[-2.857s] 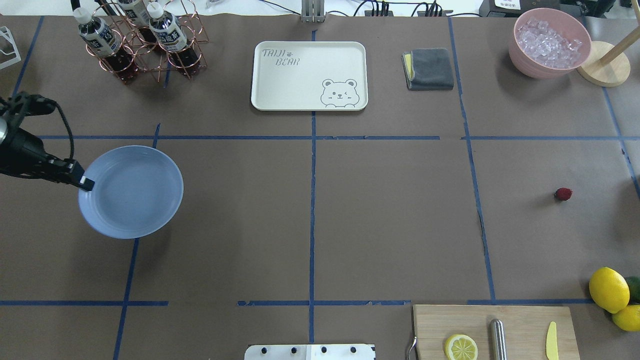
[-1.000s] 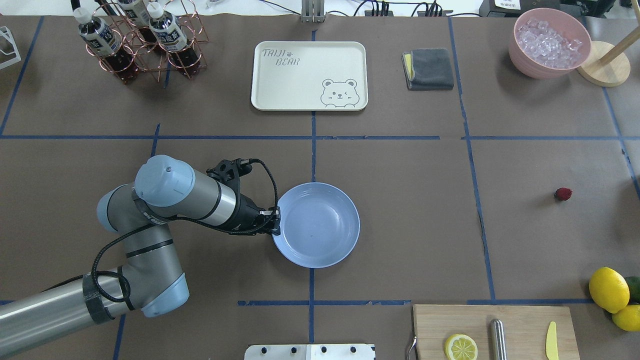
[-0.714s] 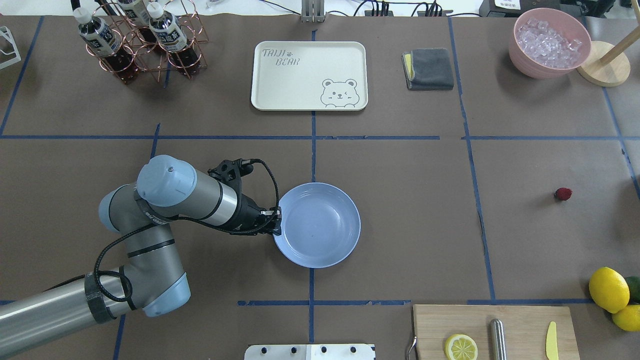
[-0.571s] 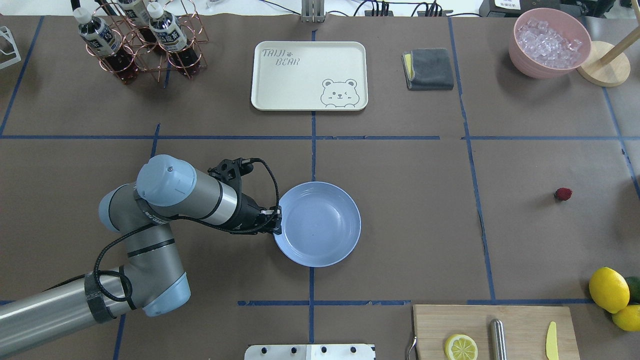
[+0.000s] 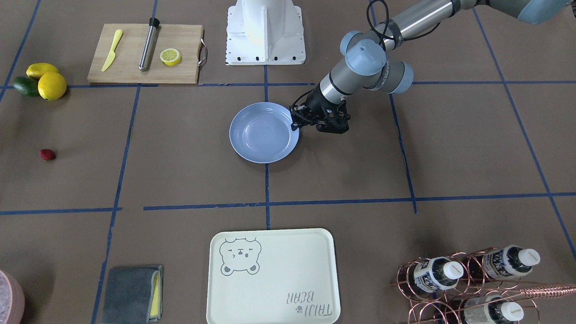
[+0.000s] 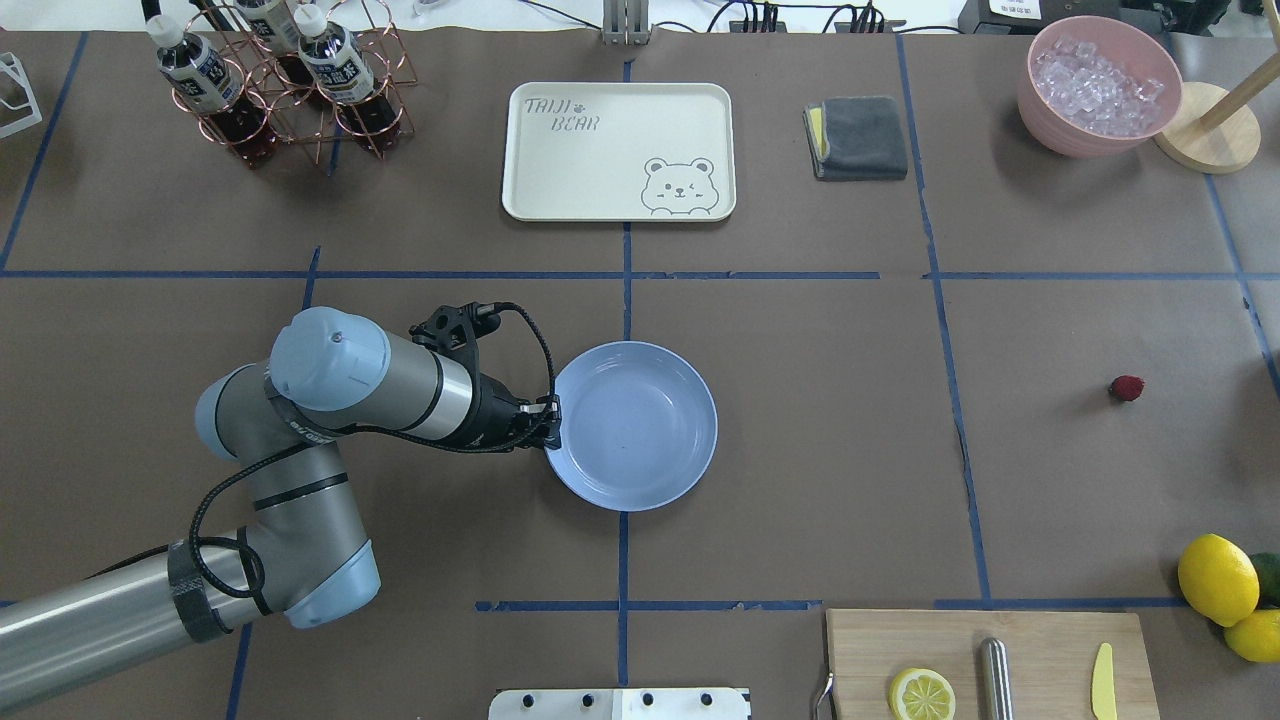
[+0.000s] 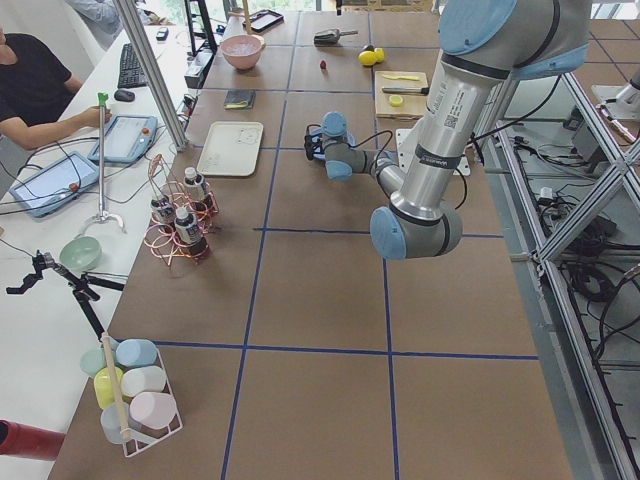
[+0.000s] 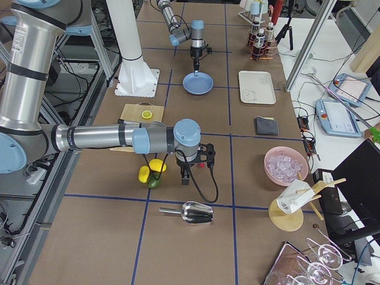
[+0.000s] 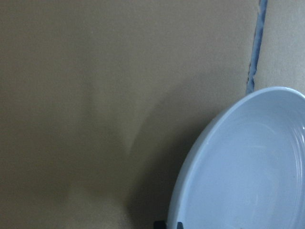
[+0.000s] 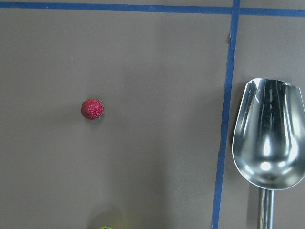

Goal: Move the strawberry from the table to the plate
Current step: 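Grip the plate rim with the left gripper and slide it toward the table center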

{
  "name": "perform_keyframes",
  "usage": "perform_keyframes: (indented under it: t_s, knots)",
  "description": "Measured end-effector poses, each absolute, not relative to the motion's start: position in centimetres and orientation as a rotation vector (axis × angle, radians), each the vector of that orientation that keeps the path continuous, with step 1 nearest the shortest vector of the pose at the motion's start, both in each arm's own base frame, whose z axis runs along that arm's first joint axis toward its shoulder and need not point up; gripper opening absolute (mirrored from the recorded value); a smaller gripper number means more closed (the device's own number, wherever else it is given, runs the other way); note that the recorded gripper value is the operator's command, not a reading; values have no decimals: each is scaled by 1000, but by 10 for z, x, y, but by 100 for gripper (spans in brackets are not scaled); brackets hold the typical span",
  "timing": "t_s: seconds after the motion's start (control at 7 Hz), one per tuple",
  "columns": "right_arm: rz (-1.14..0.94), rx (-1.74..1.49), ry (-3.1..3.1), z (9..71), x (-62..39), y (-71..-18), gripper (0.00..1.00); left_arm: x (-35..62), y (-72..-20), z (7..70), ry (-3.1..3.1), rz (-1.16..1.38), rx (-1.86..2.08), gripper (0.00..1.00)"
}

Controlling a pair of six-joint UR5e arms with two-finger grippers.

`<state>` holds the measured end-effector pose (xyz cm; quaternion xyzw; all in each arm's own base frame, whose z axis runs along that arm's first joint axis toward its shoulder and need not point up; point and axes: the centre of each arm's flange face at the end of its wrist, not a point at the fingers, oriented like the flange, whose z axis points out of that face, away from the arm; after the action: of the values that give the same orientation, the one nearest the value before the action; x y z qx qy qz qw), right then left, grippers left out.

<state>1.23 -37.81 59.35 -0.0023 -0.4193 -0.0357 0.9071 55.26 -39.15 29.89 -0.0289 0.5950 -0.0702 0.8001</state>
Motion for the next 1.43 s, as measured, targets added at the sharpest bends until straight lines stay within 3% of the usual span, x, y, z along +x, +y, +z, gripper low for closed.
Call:
perform_keyframes:
  t_s: [0.57,0.71,0.86,1.0,1.43]
  knots:
    - [-74,-3,-866,593,12,-378,100,555,-393,303,1267,-164,-67,2]
    - [-74,-3,-867,593,12,-378,100,556,-394,303,1266,-164,-67,31]
    - [-75,-3,-867,592,12,-378,100,556,-394,302,1268,-163,-67,47]
    - [-75,-3,-867,592,12,-378,100,557,-394,302,1269,-162,-66,54]
    - [-89,-1,-866,590,7,-380,100,542,-408,300,1273,-183,-53,54]
